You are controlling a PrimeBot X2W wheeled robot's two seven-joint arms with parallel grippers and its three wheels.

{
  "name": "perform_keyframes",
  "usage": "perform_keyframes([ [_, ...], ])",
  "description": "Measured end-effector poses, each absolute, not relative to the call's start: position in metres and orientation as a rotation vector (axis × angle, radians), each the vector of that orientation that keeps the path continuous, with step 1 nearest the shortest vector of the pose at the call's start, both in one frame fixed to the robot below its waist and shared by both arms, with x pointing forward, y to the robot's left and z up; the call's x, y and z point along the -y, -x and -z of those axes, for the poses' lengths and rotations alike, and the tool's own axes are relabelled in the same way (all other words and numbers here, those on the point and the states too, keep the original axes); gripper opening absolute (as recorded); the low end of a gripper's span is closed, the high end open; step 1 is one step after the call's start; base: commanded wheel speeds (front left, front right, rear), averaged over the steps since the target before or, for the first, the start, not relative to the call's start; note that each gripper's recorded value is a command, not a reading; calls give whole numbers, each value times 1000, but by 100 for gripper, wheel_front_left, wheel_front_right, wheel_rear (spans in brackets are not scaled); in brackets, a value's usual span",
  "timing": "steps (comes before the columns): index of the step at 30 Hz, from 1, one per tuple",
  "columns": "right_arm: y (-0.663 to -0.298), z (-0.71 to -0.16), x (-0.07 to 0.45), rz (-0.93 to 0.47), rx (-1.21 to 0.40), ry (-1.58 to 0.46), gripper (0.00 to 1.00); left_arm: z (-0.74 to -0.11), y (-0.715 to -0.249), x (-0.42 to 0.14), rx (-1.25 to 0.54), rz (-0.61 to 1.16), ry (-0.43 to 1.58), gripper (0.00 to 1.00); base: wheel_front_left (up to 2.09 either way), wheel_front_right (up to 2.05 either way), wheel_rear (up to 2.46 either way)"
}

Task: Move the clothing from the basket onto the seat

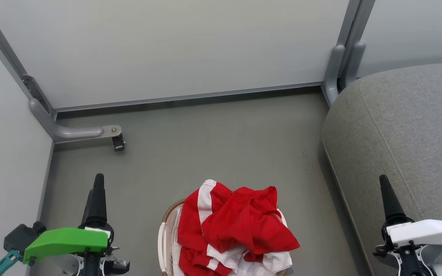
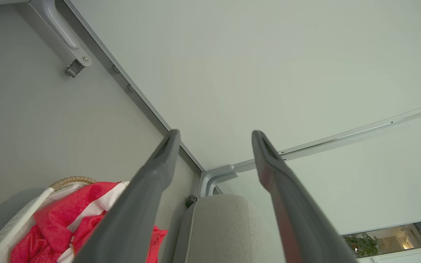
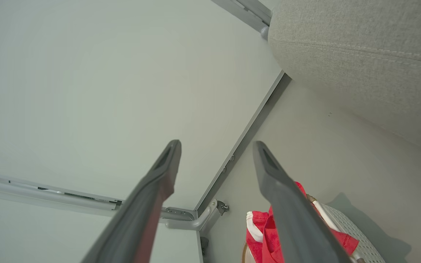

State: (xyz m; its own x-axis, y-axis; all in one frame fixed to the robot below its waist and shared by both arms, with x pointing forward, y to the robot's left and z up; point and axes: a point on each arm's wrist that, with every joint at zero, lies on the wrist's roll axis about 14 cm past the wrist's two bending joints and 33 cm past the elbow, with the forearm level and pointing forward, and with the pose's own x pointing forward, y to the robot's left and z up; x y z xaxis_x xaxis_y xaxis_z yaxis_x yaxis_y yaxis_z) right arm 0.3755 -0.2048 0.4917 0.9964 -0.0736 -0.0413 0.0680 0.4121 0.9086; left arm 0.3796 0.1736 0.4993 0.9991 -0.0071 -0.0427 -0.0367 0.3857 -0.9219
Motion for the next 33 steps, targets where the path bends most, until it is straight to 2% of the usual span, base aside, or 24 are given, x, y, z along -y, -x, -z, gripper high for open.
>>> perform_keyframes([
  [21,-373,-503,196,40,31,-797,100,-490,-373,-158,-72,-4,754,100,0,0,0],
  [33,-372,-499,180,-8,12,-632,100,-481,-368,-154,-87,-6,614,100,0,0,0],
])
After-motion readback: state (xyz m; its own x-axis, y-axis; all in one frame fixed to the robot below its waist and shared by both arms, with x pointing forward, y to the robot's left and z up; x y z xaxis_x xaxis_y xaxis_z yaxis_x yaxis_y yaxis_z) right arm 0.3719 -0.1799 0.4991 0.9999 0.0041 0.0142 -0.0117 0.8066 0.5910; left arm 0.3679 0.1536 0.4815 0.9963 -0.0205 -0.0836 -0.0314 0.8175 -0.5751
